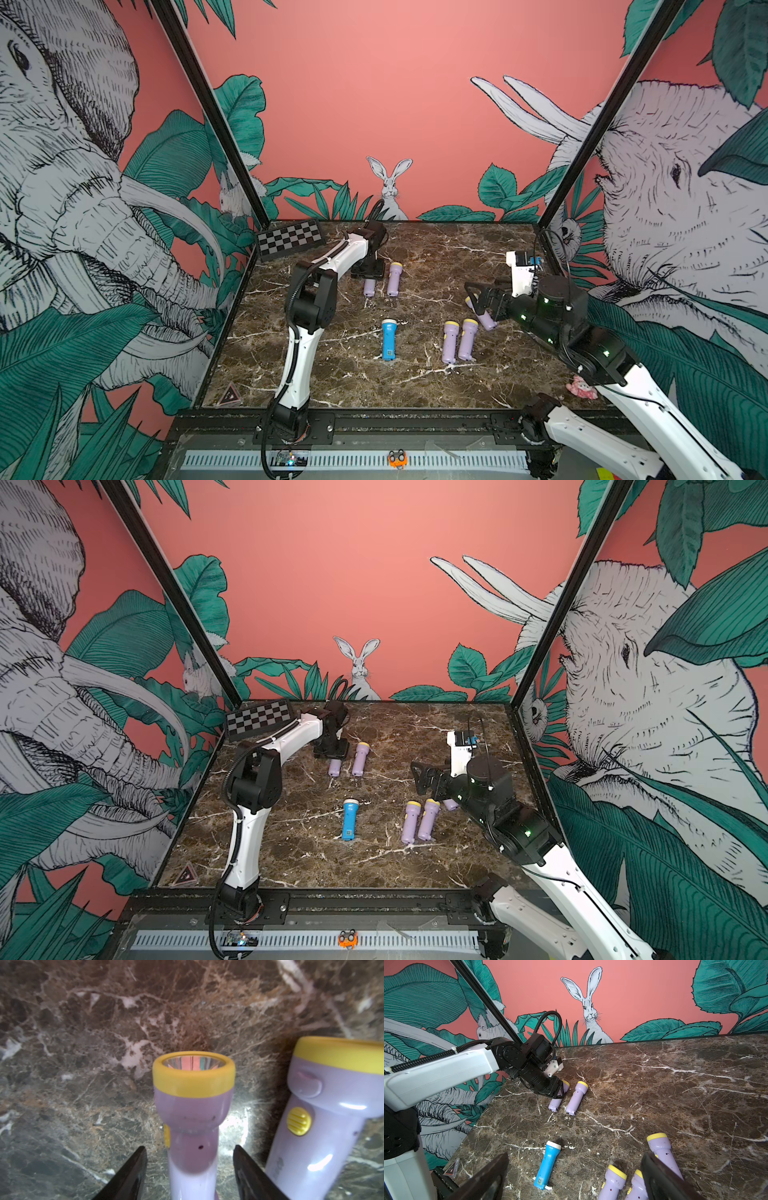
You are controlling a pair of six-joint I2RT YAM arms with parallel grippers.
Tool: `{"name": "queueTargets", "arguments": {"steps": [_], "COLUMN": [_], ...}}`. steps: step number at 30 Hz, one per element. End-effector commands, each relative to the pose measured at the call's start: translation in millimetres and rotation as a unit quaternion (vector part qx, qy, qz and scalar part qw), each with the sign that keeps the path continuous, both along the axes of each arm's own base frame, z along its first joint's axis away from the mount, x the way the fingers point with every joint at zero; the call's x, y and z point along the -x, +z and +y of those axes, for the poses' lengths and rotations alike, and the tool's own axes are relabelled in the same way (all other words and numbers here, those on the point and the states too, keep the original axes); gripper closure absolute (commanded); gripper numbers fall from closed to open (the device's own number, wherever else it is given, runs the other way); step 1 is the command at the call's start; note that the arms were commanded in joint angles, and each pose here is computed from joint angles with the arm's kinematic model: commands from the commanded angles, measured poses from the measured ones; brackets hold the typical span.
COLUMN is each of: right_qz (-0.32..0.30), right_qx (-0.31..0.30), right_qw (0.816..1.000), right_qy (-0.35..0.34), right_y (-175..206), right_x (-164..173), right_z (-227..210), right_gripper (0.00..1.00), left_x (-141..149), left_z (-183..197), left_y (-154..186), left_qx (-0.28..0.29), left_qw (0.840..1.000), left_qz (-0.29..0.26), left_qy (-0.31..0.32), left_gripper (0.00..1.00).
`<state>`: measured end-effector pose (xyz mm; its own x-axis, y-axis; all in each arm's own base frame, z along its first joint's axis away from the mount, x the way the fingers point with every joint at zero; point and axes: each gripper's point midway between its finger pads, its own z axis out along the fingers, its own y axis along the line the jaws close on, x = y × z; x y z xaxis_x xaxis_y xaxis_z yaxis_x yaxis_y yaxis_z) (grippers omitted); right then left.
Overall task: Close the plug at the bottom of the flashlight
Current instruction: Place the flashlight at the center of the board, then pick up the flashlight from the center of the board.
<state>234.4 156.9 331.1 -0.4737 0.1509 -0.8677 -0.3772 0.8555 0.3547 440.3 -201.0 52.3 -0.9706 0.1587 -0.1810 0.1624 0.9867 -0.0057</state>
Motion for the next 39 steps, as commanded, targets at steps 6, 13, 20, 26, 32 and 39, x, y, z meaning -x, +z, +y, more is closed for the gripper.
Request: {"name": "queueTargets", "arguments": {"steps": [6,13,20,26,32,39], "right_qz": [-0.02,-0.026,-0.017,-0.025,-0.023,-0.028], "right_qx": [0.003,0.02,0.012,0.016,0.018,0.022], "right_qw": [1.0,0.999,1.0,1.0,1.0,0.999], "right_qy": [-0.009,-0.019,-0.009,-0.01,-0.006,-0.005], "right_y": [10.3,7.2,2.9,7.3,4.5,6.6], "right_x": [6.5,4.5,1.5,4.2,5.1,6.7], "right_z": [-11.0,-16.2,-8.1,-11.8,-11.0,-12.4], "right_gripper": [0.01,0.01,0.01,0.01,0.01,0.01], "left_x": [51.9,165.5,234.7,249.8,237.2,232.3], "left_z": [0.8,-22.7,-62.5,-65.0,-59.7,-56.3], "left_y": [117.2,92.5,51.1,22.6,4.0,-22.8], "left_qx": [0.093,0.111,0.102,0.04,0.002,-0.029], "left_qw": [0.993,0.993,0.993,0.996,0.998,0.998], "left_qz": [-0.068,-0.008,0.045,0.069,0.048,0.045], "left_qy": [0.037,0.04,0.04,0.037,0.038,0.029], "left_gripper": [0.01,0.01,0.01,0.02,0.11,0.18]}}
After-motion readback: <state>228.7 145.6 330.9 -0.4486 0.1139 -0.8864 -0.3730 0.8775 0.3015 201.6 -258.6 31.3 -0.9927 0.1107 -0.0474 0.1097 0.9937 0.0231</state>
